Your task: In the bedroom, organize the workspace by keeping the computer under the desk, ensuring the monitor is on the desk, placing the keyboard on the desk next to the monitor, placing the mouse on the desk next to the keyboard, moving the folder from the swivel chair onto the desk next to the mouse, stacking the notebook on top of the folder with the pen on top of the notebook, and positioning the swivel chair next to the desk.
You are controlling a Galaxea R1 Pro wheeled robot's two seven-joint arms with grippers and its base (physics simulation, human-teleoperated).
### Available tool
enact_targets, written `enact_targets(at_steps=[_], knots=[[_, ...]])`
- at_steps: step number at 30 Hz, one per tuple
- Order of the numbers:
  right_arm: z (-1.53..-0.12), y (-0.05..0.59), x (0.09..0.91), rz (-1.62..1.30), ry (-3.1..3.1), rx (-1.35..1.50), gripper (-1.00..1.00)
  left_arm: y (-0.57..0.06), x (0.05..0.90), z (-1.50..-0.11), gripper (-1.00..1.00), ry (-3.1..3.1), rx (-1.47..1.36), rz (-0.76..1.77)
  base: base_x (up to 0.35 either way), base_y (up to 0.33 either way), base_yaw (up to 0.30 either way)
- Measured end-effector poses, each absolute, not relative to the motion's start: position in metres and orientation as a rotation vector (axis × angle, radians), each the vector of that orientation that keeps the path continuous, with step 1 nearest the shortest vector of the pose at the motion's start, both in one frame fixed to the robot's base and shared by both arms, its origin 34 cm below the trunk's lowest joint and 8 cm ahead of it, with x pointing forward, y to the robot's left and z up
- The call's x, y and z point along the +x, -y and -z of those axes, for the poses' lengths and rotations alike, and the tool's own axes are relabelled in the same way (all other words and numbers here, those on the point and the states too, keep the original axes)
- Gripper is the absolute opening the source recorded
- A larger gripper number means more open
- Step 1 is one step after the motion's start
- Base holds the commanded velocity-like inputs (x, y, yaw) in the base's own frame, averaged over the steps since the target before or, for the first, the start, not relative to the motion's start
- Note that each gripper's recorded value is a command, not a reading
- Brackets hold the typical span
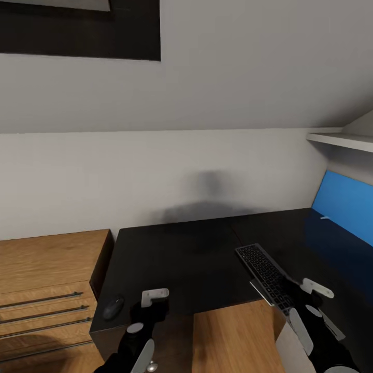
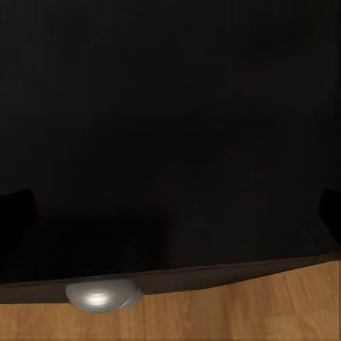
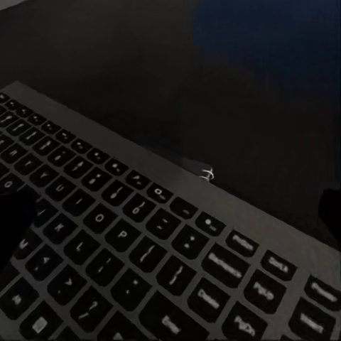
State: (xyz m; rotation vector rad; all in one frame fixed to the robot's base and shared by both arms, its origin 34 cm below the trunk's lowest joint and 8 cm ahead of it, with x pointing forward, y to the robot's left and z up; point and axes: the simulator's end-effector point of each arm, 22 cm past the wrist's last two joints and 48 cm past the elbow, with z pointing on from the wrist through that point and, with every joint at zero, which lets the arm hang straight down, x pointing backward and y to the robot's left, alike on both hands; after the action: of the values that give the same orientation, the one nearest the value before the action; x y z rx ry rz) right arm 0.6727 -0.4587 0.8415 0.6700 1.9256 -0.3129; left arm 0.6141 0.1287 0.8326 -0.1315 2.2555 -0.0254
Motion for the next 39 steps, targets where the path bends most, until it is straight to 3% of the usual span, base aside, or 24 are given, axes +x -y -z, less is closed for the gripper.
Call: enact_targets(at_steps=[16,39], knots=[[-0.830,0.540,0.659,0.286,-1.907,0.928,1.00,-0.119,0.623,-0.865,1.00,-2.185,-0.134,0.070,0.000,0.000,0.000],[-0.815,0.539,0.654,0.042,-1.878,1.201,1.00,-0.116,0.622,-0.865,1.00,-2.185,-0.124,0.072,0.000,0.000,0.000]])
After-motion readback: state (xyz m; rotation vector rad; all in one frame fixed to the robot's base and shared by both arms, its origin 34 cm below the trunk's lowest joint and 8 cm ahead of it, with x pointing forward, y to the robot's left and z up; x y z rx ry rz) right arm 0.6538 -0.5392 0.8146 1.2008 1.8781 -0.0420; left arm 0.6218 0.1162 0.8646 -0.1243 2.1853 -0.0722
